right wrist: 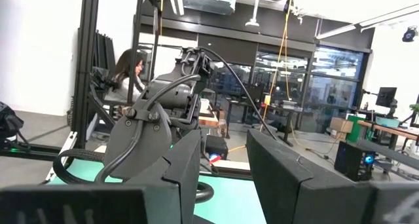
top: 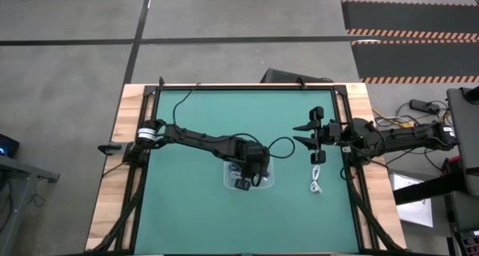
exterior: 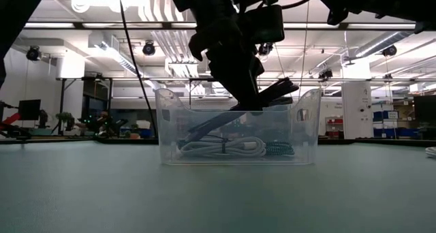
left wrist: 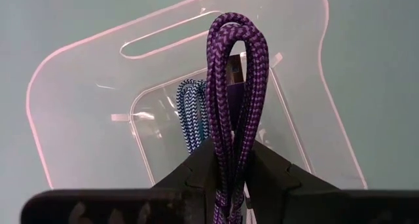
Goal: Pick and place USB-C Cables
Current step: Put the purple charger cable into the transparent bin, then put the white charger cable into the transparent bin
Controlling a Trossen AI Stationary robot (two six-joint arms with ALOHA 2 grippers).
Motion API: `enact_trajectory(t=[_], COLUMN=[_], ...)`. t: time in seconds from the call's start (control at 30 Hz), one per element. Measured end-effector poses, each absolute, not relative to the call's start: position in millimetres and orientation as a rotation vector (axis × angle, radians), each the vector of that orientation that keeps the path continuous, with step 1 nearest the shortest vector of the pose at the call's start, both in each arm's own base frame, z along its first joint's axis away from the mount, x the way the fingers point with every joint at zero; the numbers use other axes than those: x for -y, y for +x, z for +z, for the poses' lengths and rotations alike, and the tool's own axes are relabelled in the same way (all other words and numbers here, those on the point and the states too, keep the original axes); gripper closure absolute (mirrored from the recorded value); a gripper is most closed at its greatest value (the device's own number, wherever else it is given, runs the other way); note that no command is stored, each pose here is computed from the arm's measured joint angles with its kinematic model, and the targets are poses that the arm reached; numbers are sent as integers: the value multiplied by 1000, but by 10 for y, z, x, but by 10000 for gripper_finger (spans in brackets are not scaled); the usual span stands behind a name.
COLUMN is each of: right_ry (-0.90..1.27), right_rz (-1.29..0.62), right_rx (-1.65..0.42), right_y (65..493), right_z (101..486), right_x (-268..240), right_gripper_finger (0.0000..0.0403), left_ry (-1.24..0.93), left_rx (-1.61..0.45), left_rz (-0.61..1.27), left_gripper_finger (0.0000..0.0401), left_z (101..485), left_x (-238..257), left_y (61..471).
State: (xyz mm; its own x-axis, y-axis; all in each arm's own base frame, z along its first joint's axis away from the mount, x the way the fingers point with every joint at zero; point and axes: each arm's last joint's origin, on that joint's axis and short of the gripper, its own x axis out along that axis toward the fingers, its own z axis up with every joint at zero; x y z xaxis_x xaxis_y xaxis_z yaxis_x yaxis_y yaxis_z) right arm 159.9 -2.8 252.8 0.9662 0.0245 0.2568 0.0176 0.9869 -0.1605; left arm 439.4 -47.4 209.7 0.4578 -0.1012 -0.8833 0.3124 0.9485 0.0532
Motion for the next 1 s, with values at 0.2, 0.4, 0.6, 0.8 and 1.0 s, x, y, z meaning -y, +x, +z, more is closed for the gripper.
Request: enact_trajectory(t=[0.2,0.4,0.6,0.8,1.0], right_ry=[-163,-163,-166,-167,-166], right_rz=[4,4,4,4,4], right_rx=[260,259,253,253,253], right_y=[1600,1600,1602,1602,1602], right_z=[2527,2527,2521,2520,2520], right_x=[28,28,28,28,28], right_gripper_finger=[289,284,289,285,279], left_ry=[219,219,218,200,197], left_rx=[-1067,-1067,-1068,-1070,-1070], left_rz=[-257,-257,-256,-245,-243], left_gripper_finger=[346,346,345,314,274], left_z=[2097,2097,2097,2097,2097], left_x=[474,474,474,474,474], left_y=[4394,4394,4394,4394,4394])
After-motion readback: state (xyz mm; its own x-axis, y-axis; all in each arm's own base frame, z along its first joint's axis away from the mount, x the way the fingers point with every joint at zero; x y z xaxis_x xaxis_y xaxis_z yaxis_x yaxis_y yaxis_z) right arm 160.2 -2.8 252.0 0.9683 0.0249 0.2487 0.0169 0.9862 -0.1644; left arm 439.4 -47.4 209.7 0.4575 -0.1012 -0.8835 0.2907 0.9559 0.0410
